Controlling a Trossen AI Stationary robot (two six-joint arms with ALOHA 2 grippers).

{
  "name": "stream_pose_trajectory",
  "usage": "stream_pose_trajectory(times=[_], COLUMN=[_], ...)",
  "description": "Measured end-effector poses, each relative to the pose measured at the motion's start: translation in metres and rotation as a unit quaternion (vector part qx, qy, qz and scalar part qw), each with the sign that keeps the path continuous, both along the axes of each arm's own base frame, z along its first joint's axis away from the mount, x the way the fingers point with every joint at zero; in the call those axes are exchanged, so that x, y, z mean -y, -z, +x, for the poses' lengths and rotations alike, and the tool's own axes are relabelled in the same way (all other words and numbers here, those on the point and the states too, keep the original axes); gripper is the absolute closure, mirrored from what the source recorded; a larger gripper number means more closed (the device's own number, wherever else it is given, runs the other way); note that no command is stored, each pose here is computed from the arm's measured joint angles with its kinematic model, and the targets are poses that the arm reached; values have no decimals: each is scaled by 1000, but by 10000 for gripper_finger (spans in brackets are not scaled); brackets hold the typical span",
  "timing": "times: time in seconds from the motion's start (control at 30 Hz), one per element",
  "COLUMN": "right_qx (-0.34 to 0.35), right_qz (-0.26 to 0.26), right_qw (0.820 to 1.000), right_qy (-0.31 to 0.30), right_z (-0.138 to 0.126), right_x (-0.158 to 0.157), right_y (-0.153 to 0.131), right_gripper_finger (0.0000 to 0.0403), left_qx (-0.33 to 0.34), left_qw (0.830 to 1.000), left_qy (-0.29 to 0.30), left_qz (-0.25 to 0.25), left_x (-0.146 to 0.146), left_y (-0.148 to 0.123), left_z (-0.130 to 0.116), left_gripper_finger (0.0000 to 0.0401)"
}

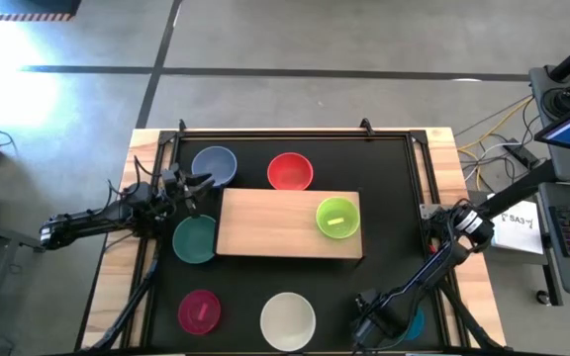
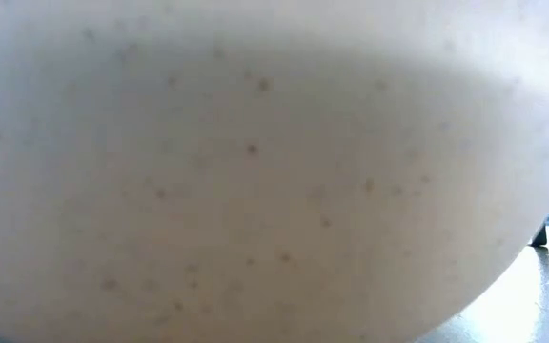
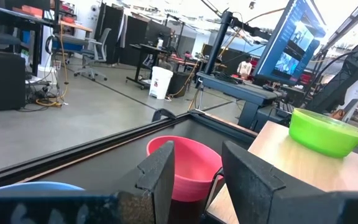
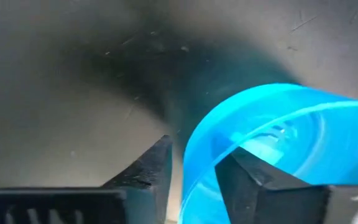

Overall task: Place and stack bowls onto a shelf
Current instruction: Stack the small blue bowl on top of the small yellow bowl on the shelf

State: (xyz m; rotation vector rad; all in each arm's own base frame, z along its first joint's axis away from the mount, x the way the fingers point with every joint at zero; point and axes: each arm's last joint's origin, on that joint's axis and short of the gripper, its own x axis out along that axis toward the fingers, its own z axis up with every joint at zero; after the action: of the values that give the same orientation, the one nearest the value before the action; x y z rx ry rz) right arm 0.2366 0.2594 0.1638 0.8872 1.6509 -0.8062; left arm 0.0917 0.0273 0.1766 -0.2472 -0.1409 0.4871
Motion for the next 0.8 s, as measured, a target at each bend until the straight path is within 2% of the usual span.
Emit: stream_pose_trajectory(times=[0.2, 0.37, 0.5, 0.6, 0.7, 0.8], right_qx=[2, 58, 128, 184, 229, 284], right_qz=[26, 77, 127, 157, 159, 128], right_qw=[999, 992, 973, 950, 934, 918], right_qy=[-25, -79, -145, -197, -225, -247], right_z=[1, 12, 24, 33, 39, 45], right_x=[-3, -14, -26, -35, -40, -42], right_y=[-3, -15, -34, -53, -72, -88], right_gripper_finger=[383, 394, 394, 394, 394, 394], left_qx=[0, 0, 0, 0, 0, 0], left_qw=[1000, 1000, 1000, 1000, 1000, 1000], left_qy=[0, 0, 0, 0, 0, 0], left_qz=[0, 0, 0, 0, 0, 0], left_x=[0, 0, 0, 0, 0, 0], left_y=[0, 0, 0, 0, 0, 0], left_z=[0, 0, 0, 0, 0, 0], left_gripper_finger=[285, 285, 285, 285, 285, 285])
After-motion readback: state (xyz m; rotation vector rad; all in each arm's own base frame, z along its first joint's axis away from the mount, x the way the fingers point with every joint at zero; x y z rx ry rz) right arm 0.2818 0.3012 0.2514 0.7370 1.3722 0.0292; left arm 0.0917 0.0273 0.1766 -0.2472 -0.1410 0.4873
